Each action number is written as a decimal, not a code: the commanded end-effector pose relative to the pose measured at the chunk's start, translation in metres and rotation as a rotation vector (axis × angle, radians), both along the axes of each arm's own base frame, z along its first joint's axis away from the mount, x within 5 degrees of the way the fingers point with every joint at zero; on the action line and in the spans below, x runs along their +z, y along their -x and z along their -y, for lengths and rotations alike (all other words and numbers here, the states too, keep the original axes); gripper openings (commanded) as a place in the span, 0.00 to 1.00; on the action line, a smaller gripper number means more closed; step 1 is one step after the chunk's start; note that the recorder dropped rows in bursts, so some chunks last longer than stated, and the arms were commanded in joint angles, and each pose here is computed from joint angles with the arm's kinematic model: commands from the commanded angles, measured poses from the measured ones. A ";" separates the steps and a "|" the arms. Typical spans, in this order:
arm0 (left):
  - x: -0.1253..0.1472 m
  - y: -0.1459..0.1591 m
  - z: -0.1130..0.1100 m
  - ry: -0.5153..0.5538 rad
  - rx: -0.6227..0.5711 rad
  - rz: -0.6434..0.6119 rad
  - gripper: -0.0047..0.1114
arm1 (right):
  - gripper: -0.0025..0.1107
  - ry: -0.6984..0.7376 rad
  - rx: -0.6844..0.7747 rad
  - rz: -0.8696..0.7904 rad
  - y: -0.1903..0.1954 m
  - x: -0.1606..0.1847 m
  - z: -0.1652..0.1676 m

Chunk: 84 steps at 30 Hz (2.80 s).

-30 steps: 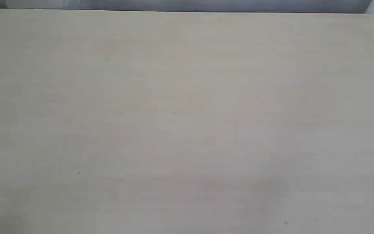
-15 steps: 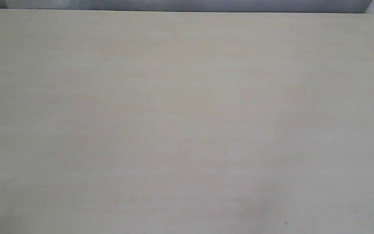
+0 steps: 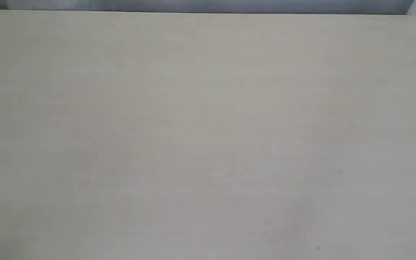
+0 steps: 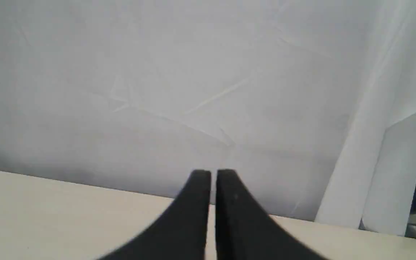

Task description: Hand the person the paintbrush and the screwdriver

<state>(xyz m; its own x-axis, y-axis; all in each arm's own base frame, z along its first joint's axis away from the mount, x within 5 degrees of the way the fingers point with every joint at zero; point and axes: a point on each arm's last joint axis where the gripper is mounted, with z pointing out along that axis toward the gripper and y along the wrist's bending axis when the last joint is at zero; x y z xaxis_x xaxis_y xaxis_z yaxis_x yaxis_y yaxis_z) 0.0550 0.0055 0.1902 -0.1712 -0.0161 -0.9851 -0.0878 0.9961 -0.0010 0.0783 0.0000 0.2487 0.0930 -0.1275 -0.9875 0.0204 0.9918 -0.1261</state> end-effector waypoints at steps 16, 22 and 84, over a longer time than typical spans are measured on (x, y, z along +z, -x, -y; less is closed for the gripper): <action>0.000 0.000 0.000 0.006 -0.006 0.011 0.04 | 0.06 -0.075 -0.024 0.013 0.015 -0.031 0.001; 0.000 0.000 0.000 0.006 -0.006 0.011 0.04 | 0.06 -0.074 -0.017 0.029 0.015 -0.030 0.001; 0.000 0.000 0.000 0.006 -0.006 0.011 0.04 | 0.06 -0.078 -0.063 -0.009 0.015 -0.033 0.005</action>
